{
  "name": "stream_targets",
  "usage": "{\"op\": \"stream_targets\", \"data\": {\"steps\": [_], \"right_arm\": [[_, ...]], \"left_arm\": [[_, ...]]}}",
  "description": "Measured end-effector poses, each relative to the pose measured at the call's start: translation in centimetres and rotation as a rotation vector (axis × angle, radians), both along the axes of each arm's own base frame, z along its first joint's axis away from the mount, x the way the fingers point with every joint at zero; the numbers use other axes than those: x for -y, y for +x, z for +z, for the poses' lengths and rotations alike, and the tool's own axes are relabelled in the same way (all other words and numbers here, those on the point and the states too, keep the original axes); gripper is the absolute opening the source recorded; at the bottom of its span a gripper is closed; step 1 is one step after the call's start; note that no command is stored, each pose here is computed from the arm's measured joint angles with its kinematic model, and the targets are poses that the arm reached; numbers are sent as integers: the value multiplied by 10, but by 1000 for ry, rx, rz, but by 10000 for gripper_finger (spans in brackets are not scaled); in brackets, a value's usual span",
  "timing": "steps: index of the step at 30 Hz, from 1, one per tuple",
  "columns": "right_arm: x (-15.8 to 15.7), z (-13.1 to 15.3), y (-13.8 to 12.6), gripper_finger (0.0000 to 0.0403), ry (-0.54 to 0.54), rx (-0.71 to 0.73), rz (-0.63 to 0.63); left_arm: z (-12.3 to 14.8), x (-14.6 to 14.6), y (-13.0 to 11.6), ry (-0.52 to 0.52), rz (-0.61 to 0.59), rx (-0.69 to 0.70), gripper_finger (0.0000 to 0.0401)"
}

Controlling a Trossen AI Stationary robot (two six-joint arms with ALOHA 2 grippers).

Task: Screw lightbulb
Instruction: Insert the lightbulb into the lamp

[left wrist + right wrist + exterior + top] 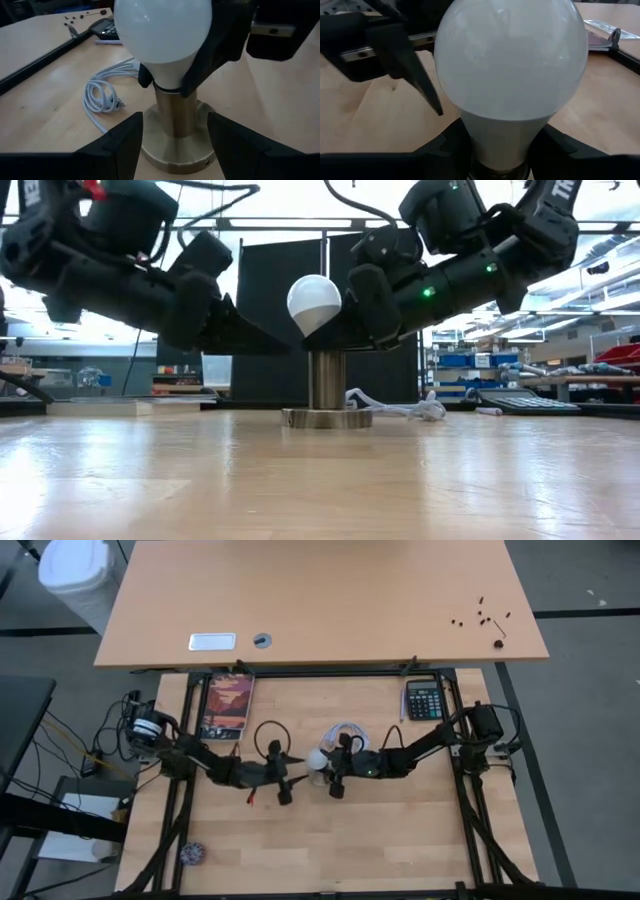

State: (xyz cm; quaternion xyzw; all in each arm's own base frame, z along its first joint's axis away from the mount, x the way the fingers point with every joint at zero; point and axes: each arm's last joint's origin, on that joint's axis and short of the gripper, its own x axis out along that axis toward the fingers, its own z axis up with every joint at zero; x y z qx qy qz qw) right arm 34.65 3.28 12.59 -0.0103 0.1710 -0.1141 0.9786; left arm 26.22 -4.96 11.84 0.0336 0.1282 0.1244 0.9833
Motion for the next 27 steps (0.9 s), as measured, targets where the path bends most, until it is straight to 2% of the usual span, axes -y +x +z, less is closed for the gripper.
{"op": "stream_targets", "data": {"steps": [7,11,16,27], "right_arm": [[16,0,2,170,8,0,12],[20,0,2,170,14,0,14],[22,0,2,170,21,1,32],[23,-1,2,174,61,4,32]], "left_arm": [[-8,-18,5,-8,-62,4,229],[-21,-24,8,-16,-49,1,229],[-30,-29,11,-26,-37,69,229],[-44,-28,29,-27,-58,88,229]]}}
